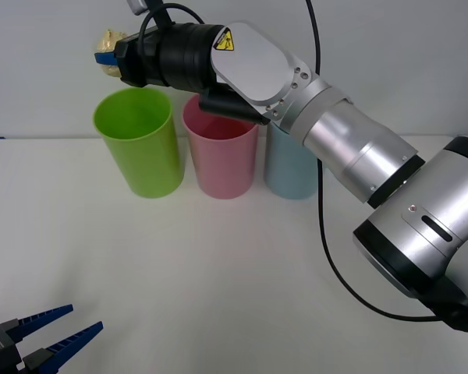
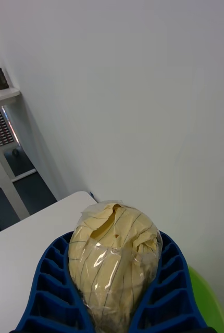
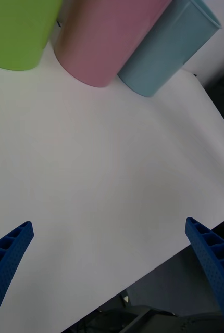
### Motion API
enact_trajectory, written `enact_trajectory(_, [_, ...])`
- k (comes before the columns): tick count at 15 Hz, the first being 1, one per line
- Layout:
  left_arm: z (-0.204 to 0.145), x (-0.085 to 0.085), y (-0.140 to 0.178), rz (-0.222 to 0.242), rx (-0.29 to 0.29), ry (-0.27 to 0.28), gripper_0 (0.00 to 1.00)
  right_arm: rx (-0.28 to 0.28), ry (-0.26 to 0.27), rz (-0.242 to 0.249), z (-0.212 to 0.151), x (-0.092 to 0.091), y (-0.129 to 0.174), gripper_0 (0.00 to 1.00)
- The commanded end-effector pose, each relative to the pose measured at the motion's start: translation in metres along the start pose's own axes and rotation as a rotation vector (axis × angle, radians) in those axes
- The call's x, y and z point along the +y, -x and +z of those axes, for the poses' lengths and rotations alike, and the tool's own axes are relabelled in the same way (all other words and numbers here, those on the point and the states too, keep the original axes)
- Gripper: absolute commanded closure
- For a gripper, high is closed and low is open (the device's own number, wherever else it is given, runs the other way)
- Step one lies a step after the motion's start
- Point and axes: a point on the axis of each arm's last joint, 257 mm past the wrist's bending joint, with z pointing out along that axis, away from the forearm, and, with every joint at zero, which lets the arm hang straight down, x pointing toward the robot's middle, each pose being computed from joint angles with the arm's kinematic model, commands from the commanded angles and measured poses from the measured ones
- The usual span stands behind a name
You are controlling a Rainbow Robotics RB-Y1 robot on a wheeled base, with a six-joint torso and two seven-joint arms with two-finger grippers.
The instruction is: Put cans in the blue bin and PET bottles in the pink bin and trash in the green bin.
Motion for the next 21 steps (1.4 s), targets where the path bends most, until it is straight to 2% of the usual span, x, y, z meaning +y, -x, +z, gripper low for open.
enact_trajectory(1, [0.0,0.0,0.0,0.0,0.0,0.0,0.0,0.039,-0.042,-0.014,0.014,-0.004,-0.006,1.0])
enact_trajectory(9, [0.0,0.0,0.0,0.0,0.0,0.0,0.0,0.135,-0.094,-0.085,0.017,-0.02,-0.043,1.0])
enact_trajectory(14, [0.0,0.0,0.0,0.0,0.0,0.0,0.0,0.187,-0.098,-0.12,0.018,-0.018,-0.065,1.0])
enact_trajectory(17, [0.0,0.0,0.0,0.0,0.0,0.0,0.0,0.206,-0.095,-0.124,0.019,-0.015,-0.074,1.0])
enact_trajectory(21, [0.0,0.0,0.0,0.0,0.0,0.0,0.0,0.209,-0.097,-0.106,0.021,-0.011,-0.078,1.0])
